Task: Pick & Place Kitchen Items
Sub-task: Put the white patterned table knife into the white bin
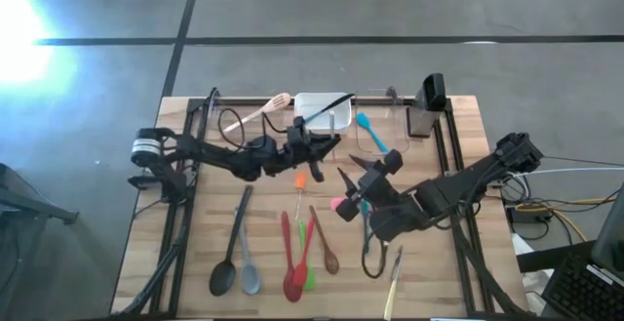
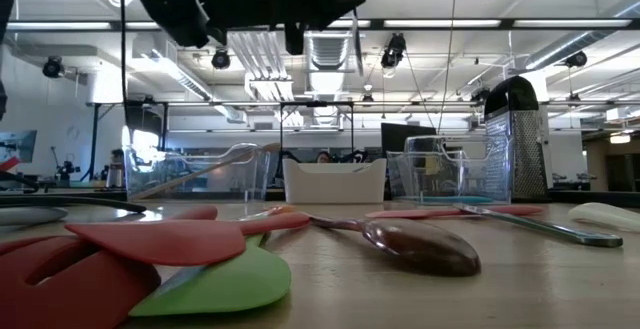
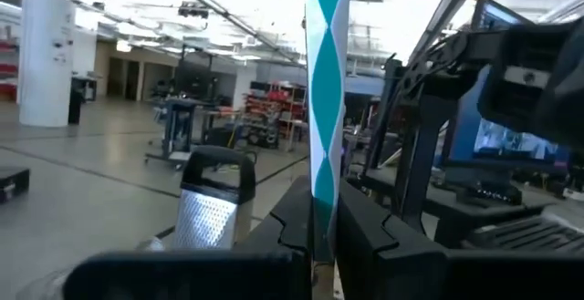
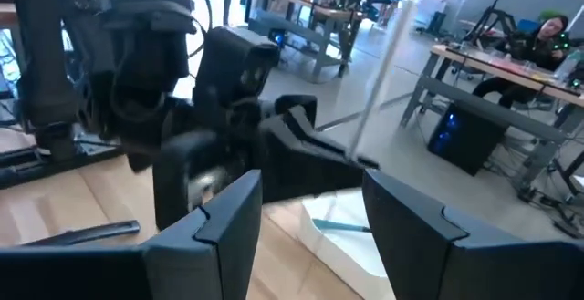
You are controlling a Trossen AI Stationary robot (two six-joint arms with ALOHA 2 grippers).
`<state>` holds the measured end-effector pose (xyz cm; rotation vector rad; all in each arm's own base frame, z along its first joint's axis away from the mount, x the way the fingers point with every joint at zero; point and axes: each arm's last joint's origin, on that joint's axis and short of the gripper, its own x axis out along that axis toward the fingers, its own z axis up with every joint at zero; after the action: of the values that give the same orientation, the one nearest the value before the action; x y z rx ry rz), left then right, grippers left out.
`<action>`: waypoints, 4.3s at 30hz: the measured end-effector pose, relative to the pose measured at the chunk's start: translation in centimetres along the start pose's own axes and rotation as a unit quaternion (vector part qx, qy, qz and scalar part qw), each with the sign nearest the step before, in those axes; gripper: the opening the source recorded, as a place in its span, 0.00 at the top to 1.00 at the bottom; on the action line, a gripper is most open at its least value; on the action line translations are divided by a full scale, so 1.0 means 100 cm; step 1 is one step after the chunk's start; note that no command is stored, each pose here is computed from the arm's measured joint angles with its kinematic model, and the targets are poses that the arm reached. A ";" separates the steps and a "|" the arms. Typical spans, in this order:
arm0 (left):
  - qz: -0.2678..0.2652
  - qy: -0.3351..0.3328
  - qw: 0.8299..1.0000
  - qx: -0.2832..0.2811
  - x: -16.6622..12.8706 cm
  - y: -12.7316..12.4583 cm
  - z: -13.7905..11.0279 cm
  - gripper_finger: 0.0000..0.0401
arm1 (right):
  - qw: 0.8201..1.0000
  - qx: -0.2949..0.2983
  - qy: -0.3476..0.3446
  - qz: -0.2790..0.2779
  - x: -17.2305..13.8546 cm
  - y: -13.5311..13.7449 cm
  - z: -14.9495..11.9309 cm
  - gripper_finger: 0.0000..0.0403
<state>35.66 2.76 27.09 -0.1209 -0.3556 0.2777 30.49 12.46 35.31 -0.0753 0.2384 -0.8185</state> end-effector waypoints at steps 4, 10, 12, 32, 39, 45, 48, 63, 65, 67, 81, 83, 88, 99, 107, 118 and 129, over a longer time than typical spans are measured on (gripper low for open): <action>-0.002 0.004 1.000 0.017 0.005 -0.002 -0.006 0.94 | 1.000 0.012 0.002 0.016 0.006 -0.003 0.009 0.54; -0.007 0.006 1.000 0.022 0.005 -0.004 -0.008 0.94 | 0.999 0.034 0.002 0.006 0.014 -0.018 0.021 0.54; -0.014 0.003 1.000 0.024 0.005 -0.007 -0.007 0.94 | 0.999 0.040 0.005 0.003 0.020 -0.023 0.024 0.54; -0.057 -0.005 0.998 0.032 0.009 -0.022 0.002 0.94 | 0.998 0.044 0.044 -0.003 0.064 -0.048 0.026 0.60; -0.050 -0.002 0.998 0.040 0.009 -0.021 0.001 0.94 | 0.998 0.039 0.052 -0.004 0.065 -0.049 0.024 0.74; -0.049 0.005 0.997 0.051 0.009 -0.021 0.000 0.94 | 0.997 0.034 0.061 0.018 0.065 -0.048 0.023 0.94; -0.048 0.009 0.997 0.054 0.010 -0.022 0.000 0.94 | 0.998 0.022 0.063 0.019 0.066 -0.049 0.024 0.94; -0.055 0.101 0.992 0.042 0.002 -0.022 0.001 0.60 | 0.993 -0.062 0.098 0.002 0.056 -0.078 0.054 0.95; -0.059 0.119 0.990 0.040 -0.002 -0.022 0.009 0.56 | 0.990 -0.074 0.122 -0.002 0.055 -0.085 0.054 0.95; -0.080 0.134 0.987 0.040 -0.008 -0.023 0.015 0.53 | 0.985 -0.091 0.147 -0.016 0.058 -0.096 0.053 0.95; -0.137 0.113 0.984 -0.014 -0.098 -0.012 0.033 0.56 | 0.920 -0.245 0.305 0.015 0.148 -0.139 0.026 0.95; -0.137 0.108 0.985 -0.022 -0.110 -0.007 0.030 0.56 | 0.907 -0.276 0.317 0.021 0.163 -0.136 0.021 0.95; -0.134 0.099 0.985 -0.040 -0.129 0.000 0.021 0.57 | 0.856 -0.374 0.354 0.046 0.207 -0.117 0.000 0.95; -0.133 0.118 0.983 -0.041 -0.135 0.002 0.014 0.57 | 0.728 -0.519 0.446 0.049 0.287 -0.088 -0.032 0.95; -0.160 0.121 0.979 -0.046 -0.136 0.001 0.015 0.57 | 0.668 -0.570 0.475 0.055 0.314 -0.075 -0.067 0.95; -0.173 0.108 0.978 -0.049 -0.138 0.000 0.022 0.56 | 0.631 -0.606 0.483 0.034 0.334 -0.072 -0.093 0.95; -0.175 0.107 0.977 -0.050 -0.138 0.000 0.022 0.56 | 0.621 -0.631 0.460 0.073 0.342 -0.065 -0.097 0.95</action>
<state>22.49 -1.07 24.66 -0.1822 -0.1708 -0.1017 46.03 -16.69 20.69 -0.9727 1.7849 -0.2982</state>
